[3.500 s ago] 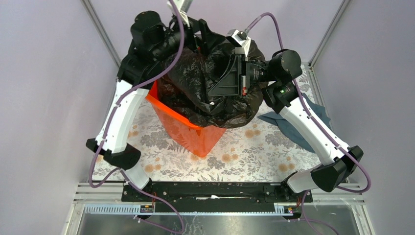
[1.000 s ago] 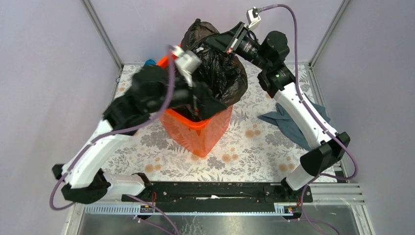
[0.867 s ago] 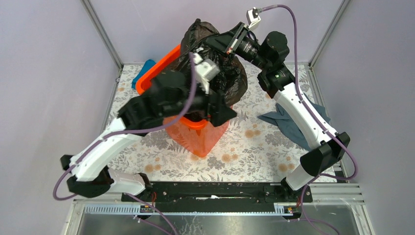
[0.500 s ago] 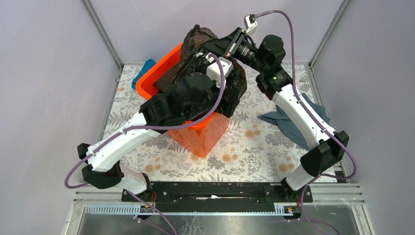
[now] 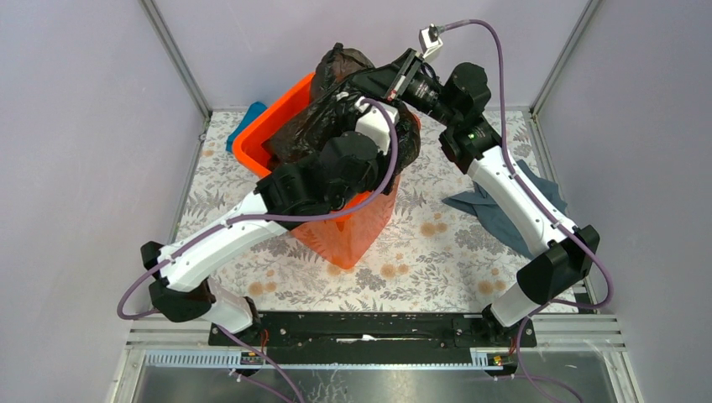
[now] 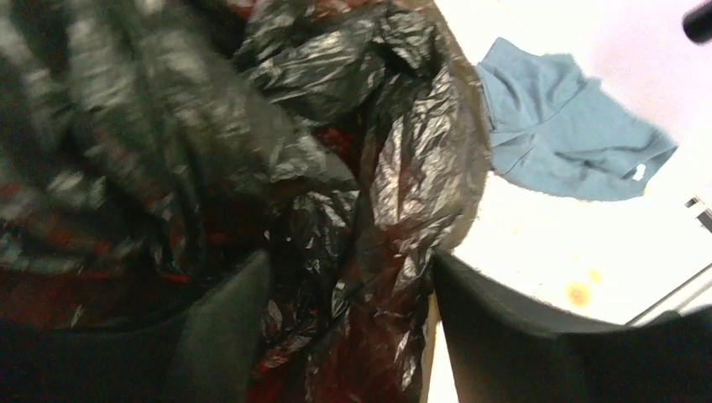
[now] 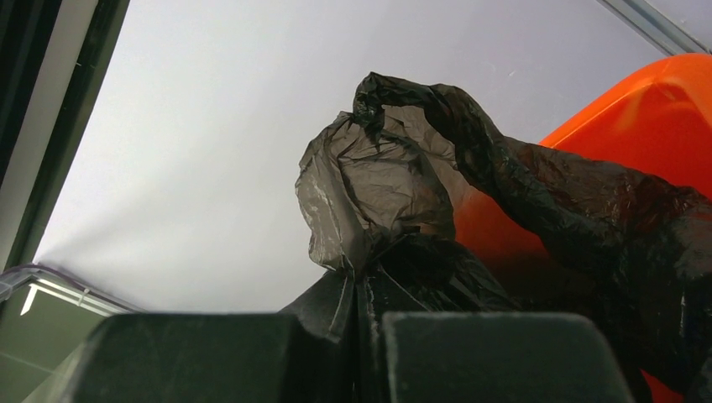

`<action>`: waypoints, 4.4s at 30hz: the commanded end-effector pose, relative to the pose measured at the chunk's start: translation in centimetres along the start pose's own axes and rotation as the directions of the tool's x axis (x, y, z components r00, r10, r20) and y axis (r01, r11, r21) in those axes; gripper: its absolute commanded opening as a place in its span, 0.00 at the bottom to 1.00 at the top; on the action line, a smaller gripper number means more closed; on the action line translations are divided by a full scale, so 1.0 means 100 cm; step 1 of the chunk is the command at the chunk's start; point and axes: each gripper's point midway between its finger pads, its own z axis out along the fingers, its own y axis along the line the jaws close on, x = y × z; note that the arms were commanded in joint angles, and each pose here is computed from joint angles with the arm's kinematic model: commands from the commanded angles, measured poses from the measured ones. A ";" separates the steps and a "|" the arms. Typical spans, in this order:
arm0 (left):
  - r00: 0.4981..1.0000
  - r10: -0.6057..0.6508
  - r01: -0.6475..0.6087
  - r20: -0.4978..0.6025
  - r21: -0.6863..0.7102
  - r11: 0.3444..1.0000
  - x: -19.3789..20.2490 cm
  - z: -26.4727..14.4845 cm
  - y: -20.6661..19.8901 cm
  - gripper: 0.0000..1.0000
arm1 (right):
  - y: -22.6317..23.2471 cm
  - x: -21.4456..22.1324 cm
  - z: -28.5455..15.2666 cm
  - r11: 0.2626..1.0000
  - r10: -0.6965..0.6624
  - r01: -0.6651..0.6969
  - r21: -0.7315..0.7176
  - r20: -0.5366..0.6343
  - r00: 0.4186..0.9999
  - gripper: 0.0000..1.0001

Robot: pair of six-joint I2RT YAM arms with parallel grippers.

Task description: Put the trash bags into the trash bin

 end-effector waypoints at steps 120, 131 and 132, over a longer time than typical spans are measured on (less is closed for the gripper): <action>0.804 -0.351 0.325 0.480 0.141 0.935 -0.095 -0.144 0.100 0.00 | 0.024 0.051 -0.071 0.833 -0.527 0.551 0.053 -0.232 0.818 0.88; 0.786 -0.328 0.339 0.524 0.078 0.937 -0.106 -0.165 0.119 0.00 | -0.024 0.063 -0.056 0.622 -0.645 0.725 0.297 -0.332 0.689 0.72; 0.785 -0.326 0.343 0.527 0.068 0.937 -0.106 -0.167 0.122 0.00 | -0.028 0.060 -0.054 0.607 -0.646 0.722 0.332 -0.323 0.692 0.72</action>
